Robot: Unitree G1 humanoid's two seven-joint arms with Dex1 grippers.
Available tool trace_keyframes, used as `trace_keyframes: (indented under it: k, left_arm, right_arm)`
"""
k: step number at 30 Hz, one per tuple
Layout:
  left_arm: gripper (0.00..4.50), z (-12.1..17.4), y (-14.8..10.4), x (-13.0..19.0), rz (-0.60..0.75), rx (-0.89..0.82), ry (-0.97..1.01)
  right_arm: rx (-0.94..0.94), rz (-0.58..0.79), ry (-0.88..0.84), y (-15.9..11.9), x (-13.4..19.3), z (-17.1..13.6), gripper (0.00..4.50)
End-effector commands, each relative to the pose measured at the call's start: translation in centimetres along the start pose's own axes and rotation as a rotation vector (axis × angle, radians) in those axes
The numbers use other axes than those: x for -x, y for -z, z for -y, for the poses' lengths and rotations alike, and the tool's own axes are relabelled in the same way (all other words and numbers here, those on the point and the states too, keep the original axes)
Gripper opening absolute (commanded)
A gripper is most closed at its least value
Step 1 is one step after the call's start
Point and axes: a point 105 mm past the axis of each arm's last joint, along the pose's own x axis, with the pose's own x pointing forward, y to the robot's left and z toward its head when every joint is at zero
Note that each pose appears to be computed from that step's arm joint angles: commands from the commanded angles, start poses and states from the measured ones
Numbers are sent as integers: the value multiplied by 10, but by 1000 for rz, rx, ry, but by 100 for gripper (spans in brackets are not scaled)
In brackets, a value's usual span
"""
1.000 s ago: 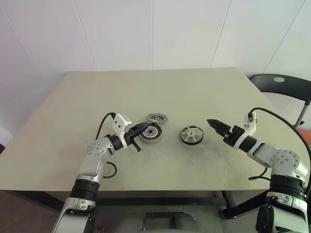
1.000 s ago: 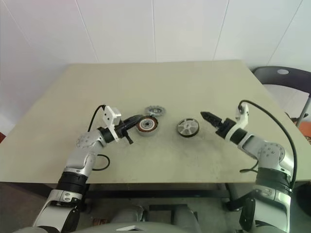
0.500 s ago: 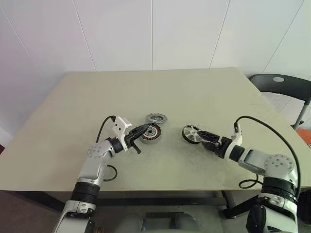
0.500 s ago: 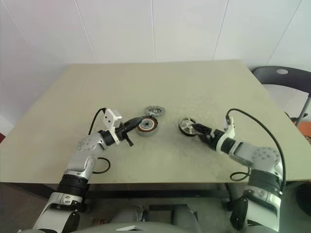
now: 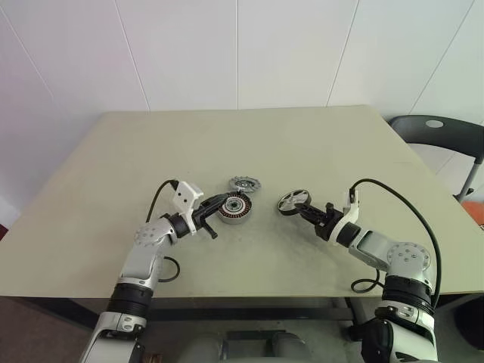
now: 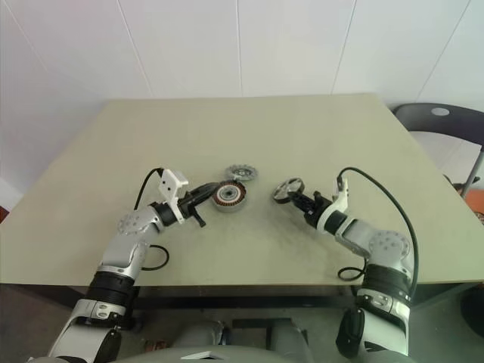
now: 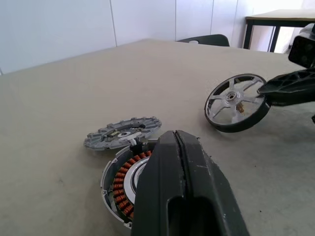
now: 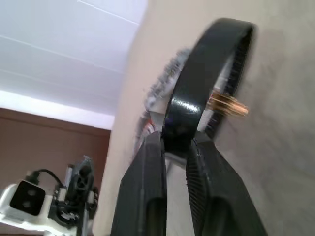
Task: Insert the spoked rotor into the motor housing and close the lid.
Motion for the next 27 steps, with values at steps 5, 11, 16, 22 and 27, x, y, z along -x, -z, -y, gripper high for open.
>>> trace_keyframes:
  k: [5, 11, 16, 22, 27]
  left_arm:
    - [0, -14, -18, 5, 34, -61, -41]
    - [0, -21, -26, 14, 57, -27, -52]
    - [0, -22, -28, 18, 48, -34, -55]
    - [0, -28, -31, 23, 52, -43, -86]
    - [0, -33, -33, 28, 56, -37, -96]
  right_arm:
    - [24, 87, -155, -19, -1, -30, 30]
    - [-22, 44, -376, -5, -19, -70, 30]
    - [-19, -12, -463, 11, -34, -88, 30]
    - [-37, -55, -483, 24, -46, -89, 30]
    - [-53, -86, -529, 35, -65, -100, 30]
